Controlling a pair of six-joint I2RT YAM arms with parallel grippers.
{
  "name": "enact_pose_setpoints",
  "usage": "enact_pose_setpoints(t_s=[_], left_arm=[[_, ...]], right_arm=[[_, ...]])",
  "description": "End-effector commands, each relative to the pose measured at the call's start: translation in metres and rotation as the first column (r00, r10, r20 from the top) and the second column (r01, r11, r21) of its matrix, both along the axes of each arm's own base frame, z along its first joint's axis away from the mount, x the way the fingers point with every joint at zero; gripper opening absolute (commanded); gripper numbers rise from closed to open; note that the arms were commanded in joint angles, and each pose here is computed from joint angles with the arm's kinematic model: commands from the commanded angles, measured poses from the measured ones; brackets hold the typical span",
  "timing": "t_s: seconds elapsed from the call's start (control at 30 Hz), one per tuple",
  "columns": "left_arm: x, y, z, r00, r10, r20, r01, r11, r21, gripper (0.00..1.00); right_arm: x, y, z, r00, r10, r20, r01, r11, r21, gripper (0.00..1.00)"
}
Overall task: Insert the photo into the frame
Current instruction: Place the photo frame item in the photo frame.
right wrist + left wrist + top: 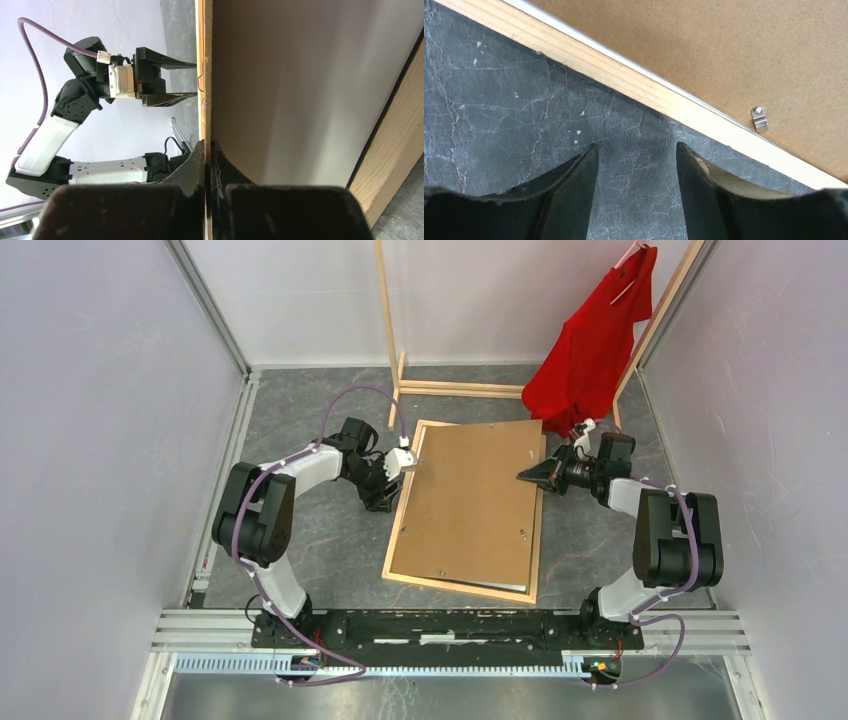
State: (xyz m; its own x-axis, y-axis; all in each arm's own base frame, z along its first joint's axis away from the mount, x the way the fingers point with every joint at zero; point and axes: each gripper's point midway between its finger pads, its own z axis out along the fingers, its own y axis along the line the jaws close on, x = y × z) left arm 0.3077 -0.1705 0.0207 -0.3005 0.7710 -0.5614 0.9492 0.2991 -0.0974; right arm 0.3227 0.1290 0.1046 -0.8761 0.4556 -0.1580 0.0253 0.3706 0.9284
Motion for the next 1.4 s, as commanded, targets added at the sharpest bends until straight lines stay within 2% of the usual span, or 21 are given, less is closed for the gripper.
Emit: enact_pose_setpoints(t_s=[0.0,0.17,0.4,0.47,0.53,0.63,0.77,0.83,0.9,0.97,1.0,1.03,1.07,1.17,1.37], left_arm=[[0.000,-0.005,-0.007,1.000,0.006,0.001,-0.006,1.000,-0.005,0.64],[-0.002,0.000,-0.009,1.000,0.011,0.000,-0.011,1.000,0.018,0.63],[-0.008,0.016,-0.004,0.999,0.017,0.029,-0.019,0.997,0.069,0.61],[-0.009,0.022,0.001,0.999,0.023,0.034,-0.026,0.997,0.079,0.60],[-0.008,0.028,0.007,0.998,0.032,0.045,-0.035,0.996,0.077,0.60],[-0.006,0.040,0.014,0.998,0.048,0.051,-0.051,0.996,0.070,0.60],[-0.009,0.054,0.018,0.997,0.068,0.036,-0.070,0.996,0.054,0.59],[-0.011,0.059,0.018,0.997,0.075,0.032,-0.076,0.996,0.049,0.59],[-0.013,0.062,0.019,0.996,0.080,0.030,-0.081,0.996,0.045,0.59],[-0.012,0.065,0.022,0.995,0.090,0.030,-0.091,0.995,0.034,0.59],[-0.012,0.066,0.024,0.995,0.094,0.027,-0.095,0.995,0.028,0.59],[-0.013,0.067,0.026,0.995,0.094,0.024,-0.095,0.995,0.027,0.59],[-0.013,0.069,0.026,0.995,0.092,0.024,-0.092,0.995,0.029,0.59],[-0.014,0.072,0.028,0.995,0.091,0.031,-0.092,0.995,0.037,0.59],[-0.015,0.072,0.028,0.995,0.097,0.030,-0.098,0.995,0.036,0.59]], right_arm=[[0.007,0.003,0.001,0.999,0.014,0.041,-0.014,1.000,-0.005,0.00],[0.011,0.024,0.001,0.998,0.052,0.044,-0.053,0.999,0.006,0.00],[0.003,0.049,-0.018,0.998,0.065,0.001,-0.065,0.996,-0.061,0.00],[-0.002,0.055,-0.024,0.998,0.059,-0.006,-0.059,0.995,-0.084,0.06],[-0.005,0.060,-0.029,0.999,0.053,-0.006,-0.053,0.992,-0.112,0.06],[-0.004,0.067,-0.031,0.999,0.054,0.001,-0.053,0.988,-0.146,0.22],[0.002,0.070,-0.028,0.997,0.068,0.030,-0.060,0.972,-0.226,0.35],[0.007,0.070,-0.028,0.996,0.087,0.030,-0.075,0.952,-0.296,0.49],[0.006,0.071,-0.029,0.993,0.121,0.013,-0.108,0.927,-0.360,0.52],[0.007,0.071,-0.029,0.990,0.141,0.005,-0.125,0.894,-0.430,0.59],[0.007,0.070,-0.029,0.990,0.144,-0.003,-0.129,0.875,-0.468,0.67],[0.006,0.068,-0.030,0.989,0.148,-0.010,-0.133,0.855,-0.501,0.92],[0.006,0.067,-0.030,0.988,0.156,-0.012,-0.138,0.834,-0.535,0.98],[0.003,0.064,-0.027,0.984,0.176,-0.029,-0.157,0.780,-0.606,0.98],[-0.005,0.060,-0.018,0.983,0.183,-0.029,-0.155,0.724,-0.672,0.98]])
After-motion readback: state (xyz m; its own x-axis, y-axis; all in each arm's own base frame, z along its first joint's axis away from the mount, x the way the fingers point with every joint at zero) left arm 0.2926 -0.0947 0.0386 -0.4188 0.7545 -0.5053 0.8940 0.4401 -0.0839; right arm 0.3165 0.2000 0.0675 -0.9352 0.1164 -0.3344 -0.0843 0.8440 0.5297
